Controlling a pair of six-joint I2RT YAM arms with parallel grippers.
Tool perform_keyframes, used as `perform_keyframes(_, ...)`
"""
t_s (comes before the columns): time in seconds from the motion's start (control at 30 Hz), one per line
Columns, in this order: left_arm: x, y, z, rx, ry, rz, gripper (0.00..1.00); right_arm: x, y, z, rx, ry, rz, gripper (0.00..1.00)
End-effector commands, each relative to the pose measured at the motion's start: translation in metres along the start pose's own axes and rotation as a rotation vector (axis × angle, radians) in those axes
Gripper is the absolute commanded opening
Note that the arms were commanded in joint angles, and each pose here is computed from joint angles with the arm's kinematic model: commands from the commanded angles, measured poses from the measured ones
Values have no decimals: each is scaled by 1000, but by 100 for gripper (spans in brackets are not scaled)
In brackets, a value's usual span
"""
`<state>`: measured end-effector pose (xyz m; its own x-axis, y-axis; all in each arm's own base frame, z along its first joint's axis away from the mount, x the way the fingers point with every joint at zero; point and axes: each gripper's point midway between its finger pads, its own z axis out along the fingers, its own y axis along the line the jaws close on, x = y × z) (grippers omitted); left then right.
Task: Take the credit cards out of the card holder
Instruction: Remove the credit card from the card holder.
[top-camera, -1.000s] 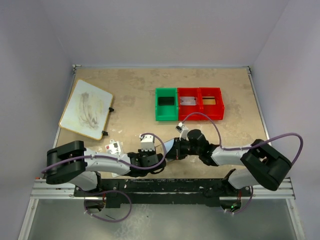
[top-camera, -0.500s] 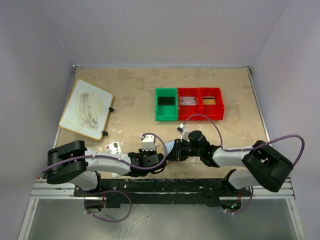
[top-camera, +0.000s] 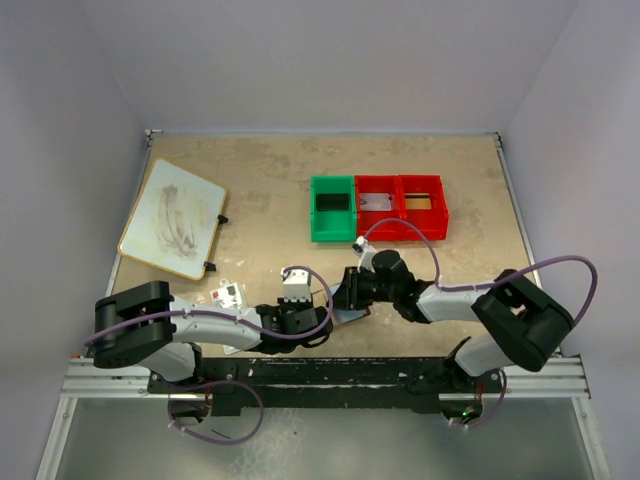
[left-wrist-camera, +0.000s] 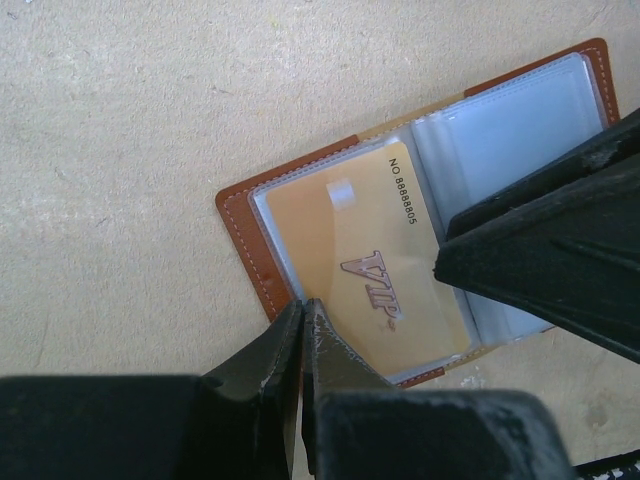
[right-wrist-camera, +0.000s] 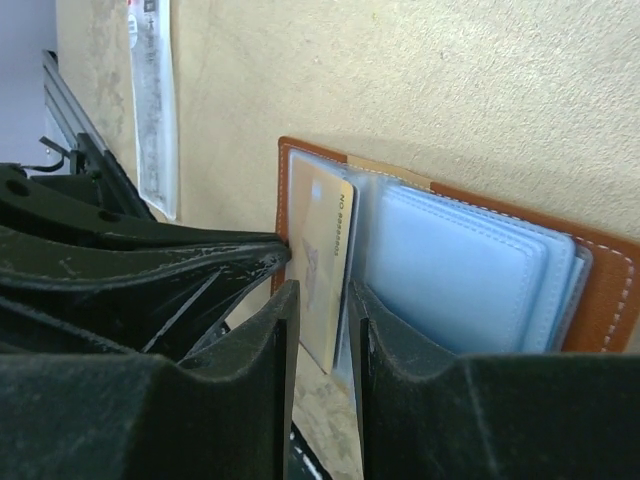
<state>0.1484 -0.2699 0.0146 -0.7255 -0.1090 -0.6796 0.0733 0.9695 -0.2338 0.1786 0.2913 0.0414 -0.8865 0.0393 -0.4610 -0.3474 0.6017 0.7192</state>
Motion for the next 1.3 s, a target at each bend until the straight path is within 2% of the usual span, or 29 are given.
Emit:
perform_keyframes(0.0,48,49,1,-114,176,146,0,-10,14,9,-74,-13,-45,29)
perform_keyframes(0.3,49,49,1,-115,178,146,0,-3,27,7,-170,-2,-32,17)
perform_keyframes(0.4,48,48,1,-114,174,144,0,0,33,8,-206,16,-42,16)
perform_keyframes(0.6,48,48,1,-117,177,147,0,12,21,9,-171,44,-22,14)
perform_keyframes(0.87,47,48,1,-114,173,143,0,21,15,8,-157,71,-13,16)
perform_keyframes(1.1,47,49,0,-119,173,148,0,24,-15,9,11,72,10,21)
perform_keyframes(1.27,47,46,1,-112,174,144,0,24,-20,9,41,72,14,24)
